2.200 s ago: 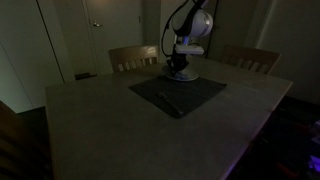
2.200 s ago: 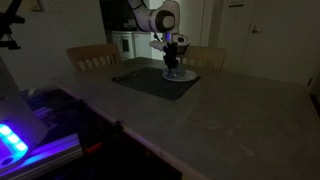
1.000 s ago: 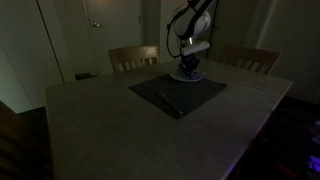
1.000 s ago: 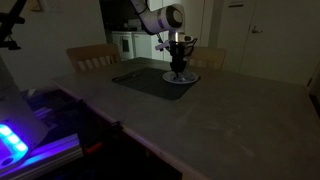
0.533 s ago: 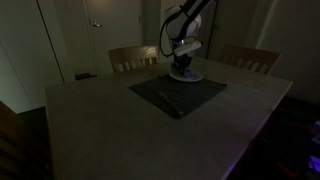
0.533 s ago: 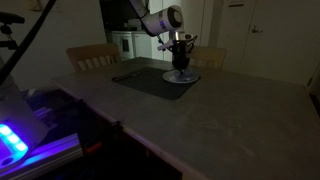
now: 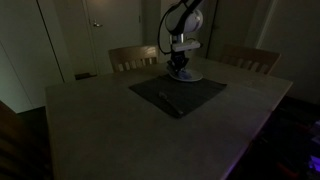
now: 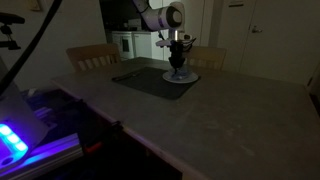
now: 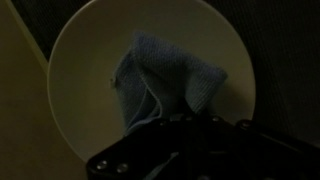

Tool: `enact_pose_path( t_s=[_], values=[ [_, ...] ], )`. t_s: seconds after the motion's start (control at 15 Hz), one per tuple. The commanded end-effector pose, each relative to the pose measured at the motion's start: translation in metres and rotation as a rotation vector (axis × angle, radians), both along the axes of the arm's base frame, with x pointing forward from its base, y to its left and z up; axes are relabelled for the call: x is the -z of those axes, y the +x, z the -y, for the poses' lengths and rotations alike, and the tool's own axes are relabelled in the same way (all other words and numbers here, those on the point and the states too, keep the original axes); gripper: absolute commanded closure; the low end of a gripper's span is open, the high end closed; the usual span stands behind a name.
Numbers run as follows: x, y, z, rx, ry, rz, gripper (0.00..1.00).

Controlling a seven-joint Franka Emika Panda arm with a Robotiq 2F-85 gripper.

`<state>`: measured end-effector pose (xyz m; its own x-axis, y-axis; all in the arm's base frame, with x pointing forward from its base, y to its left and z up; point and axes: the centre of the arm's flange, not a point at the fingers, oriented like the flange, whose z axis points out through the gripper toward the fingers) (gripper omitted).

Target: Pick up the towel, wipe the plate with it and put the towel back on the table.

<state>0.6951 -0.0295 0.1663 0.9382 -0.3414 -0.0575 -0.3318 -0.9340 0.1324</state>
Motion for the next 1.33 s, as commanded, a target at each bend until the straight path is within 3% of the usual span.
enact_pose_path(
  t_s=[0.0,0.2,0.4,0.67,0.87,1.27],
  values=[
    [-0.002,-0.035,0.015,-0.055,0.169,-0.023,0.98],
    [0.003,-0.047,0.024,-0.089,0.273,-0.057,0.98],
    [0.009,-0.056,0.037,-0.132,0.299,-0.143,0.98],
    [0.015,-0.062,0.052,-0.15,0.218,-0.321,0.98],
    [0.02,-0.066,0.059,-0.164,0.105,-0.45,0.98],
    [0.025,-0.043,0.043,-0.097,-0.181,-0.402,0.98]
  ],
)
